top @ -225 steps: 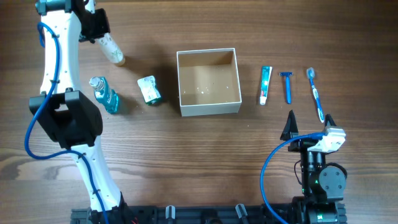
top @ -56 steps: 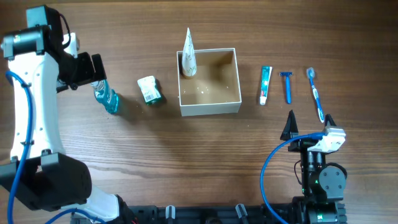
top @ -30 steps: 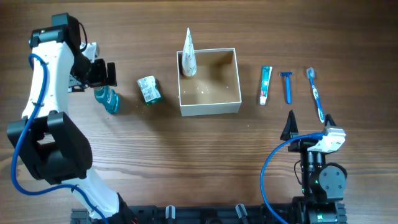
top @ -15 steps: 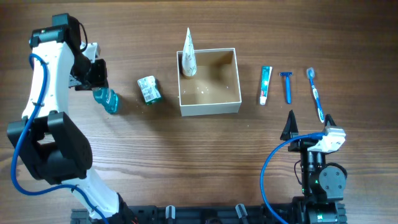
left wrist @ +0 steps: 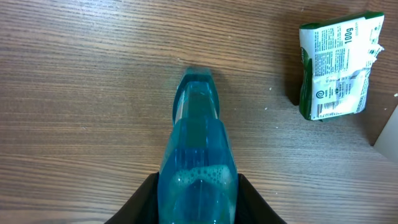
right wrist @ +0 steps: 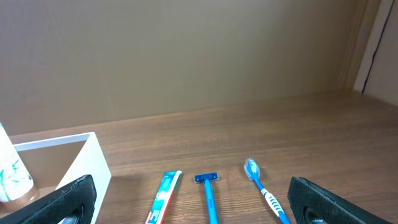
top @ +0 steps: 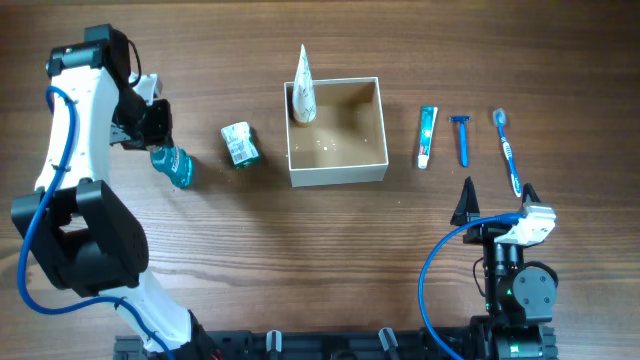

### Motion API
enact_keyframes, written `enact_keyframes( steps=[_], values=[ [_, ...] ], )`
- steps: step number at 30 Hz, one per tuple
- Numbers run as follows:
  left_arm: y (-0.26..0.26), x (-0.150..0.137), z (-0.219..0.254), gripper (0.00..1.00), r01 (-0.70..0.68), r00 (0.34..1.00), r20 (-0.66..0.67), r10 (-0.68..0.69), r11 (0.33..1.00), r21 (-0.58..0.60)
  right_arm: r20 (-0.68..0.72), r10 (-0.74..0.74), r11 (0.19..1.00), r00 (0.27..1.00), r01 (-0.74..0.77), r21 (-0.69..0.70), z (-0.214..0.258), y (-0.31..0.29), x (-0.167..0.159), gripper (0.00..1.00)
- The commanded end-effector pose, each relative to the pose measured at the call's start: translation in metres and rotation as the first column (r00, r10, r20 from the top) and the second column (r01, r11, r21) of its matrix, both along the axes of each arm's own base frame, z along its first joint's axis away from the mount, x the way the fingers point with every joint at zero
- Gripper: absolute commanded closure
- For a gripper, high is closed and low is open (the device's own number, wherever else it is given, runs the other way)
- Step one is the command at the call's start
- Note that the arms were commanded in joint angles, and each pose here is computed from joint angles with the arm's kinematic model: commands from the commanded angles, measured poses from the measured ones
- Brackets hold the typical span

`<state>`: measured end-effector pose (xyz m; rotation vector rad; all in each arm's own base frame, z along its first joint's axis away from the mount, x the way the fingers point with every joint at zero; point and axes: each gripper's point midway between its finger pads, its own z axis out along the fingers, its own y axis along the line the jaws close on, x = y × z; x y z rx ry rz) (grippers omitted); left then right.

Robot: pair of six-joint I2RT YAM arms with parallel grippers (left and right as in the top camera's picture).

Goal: Pack container
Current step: 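Move the left gripper to the blue mouthwash bottle and grasp it, then carry the mouthwash bottle into the box and release it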

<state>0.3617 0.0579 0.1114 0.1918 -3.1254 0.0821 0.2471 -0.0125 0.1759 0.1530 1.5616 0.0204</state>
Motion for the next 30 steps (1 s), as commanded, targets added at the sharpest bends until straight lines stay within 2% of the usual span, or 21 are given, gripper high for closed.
enact_keyframes(
  steps=[1,8,11,17,22,25,30],
  values=[
    [-0.004,0.000,0.010,0.90,-0.026,1.000,0.016,0.026,1.000,-0.009,0.004,0.003,1.000,1.000,-0.003,-0.003,0.001,0.000,0.000,0.00],
    [-0.006,0.015,0.071,0.93,-0.058,0.981,0.182,0.060,0.998,-0.017,0.004,0.003,1.000,1.000,-0.003,-0.003,0.001,0.000,0.000,0.00],
    [-0.015,0.021,0.117,0.93,-0.039,0.949,0.312,0.055,0.998,-0.056,0.004,0.003,1.000,1.000,-0.003,-0.003,0.001,0.000,0.000,0.00],
    [-0.044,0.009,0.180,0.93,0.029,0.879,0.475,0.034,0.992,-0.123,0.004,0.003,1.000,1.000,-0.003,-0.003,0.001,0.000,0.000,0.00],
    [-0.084,-0.012,0.203,0.92,0.134,0.855,0.517,-0.049,0.982,-0.129,0.004,0.003,1.000,1.000,-0.003,-0.003,0.001,0.000,0.000,0.00],
    [-0.126,-0.021,0.210,0.92,0.229,0.845,0.525,-0.099,0.955,-0.189,0.005,0.003,1.000,1.000,-0.003,-0.003,0.001,0.000,0.000,0.00],
    [-0.179,-0.031,0.209,0.91,0.340,0.834,0.518,-0.190,0.917,-0.210,0.005,0.003,1.000,1.000,-0.003,-0.003,0.001,0.000,0.000,0.00]
  ],
)
